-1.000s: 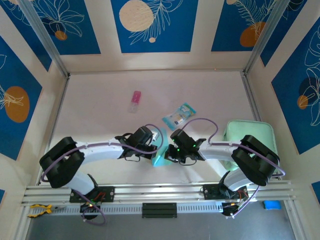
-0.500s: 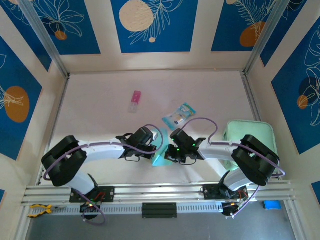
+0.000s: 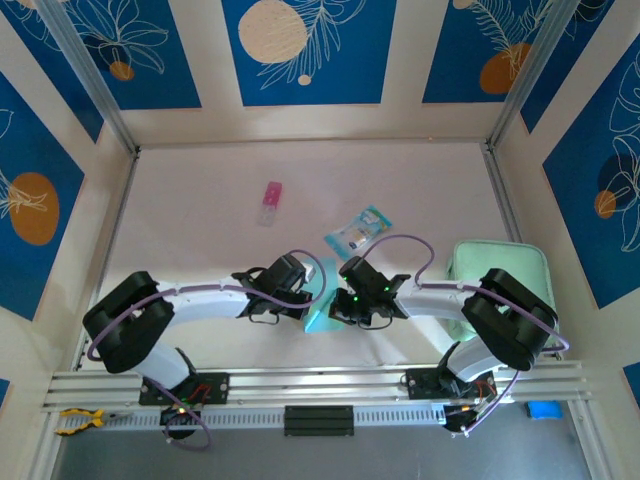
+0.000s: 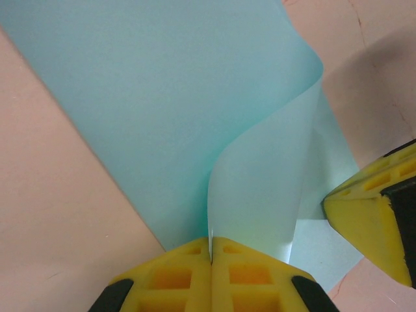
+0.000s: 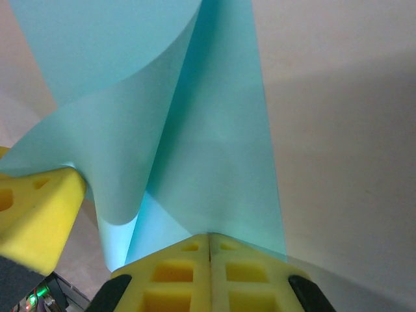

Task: Fold a paper plane with a square sheet of paper (pick it up from the middle)
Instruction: Fold the triangle a second time at the center of the table.

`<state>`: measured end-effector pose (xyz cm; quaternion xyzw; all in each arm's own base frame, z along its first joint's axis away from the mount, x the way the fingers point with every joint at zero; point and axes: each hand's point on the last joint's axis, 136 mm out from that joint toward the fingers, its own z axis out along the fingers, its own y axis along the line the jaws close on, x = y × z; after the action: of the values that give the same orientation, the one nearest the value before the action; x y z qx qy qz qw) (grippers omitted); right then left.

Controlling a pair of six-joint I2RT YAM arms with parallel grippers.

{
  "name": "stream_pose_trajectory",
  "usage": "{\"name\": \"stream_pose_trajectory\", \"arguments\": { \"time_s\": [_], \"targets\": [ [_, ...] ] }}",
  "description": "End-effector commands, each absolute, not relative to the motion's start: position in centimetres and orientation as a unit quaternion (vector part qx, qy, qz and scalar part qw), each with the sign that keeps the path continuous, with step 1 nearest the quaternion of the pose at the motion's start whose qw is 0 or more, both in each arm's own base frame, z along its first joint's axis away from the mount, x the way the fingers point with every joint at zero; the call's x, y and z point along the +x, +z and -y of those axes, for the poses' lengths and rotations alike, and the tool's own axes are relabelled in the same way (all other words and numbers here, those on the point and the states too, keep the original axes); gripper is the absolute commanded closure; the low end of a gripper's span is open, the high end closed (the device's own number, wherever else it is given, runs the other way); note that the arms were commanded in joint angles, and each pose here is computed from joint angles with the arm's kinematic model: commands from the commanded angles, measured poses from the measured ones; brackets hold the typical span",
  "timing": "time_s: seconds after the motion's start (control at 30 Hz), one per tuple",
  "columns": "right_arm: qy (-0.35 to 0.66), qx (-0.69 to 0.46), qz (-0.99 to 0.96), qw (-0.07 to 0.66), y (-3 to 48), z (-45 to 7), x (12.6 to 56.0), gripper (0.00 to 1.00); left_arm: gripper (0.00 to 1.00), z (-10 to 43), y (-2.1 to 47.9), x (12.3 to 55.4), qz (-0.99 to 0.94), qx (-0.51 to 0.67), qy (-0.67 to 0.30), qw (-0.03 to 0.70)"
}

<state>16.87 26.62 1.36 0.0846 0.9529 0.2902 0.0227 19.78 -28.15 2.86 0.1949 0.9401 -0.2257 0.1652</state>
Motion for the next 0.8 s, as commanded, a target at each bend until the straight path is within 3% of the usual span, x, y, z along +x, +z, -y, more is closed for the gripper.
{"name": "stream_pose_trajectory", "arguments": {
  "time_s": [0.0, 0.77],
  "targets": [
    [0.253, 0.086, -0.964, 0.0, -0.11, -25.33, 15.69, 0.99, 1.0, 27.06, 2.11, 19.57, -0.947, 0.188, -0.21, 0.154],
    [0.254, 0.085, -0.963, -0.001, -0.11, -25.38, 15.58, 0.99, 0.99, 27.83, 2.82, 20.3, -0.939, 0.197, -0.221, 0.174]
  ]
}}
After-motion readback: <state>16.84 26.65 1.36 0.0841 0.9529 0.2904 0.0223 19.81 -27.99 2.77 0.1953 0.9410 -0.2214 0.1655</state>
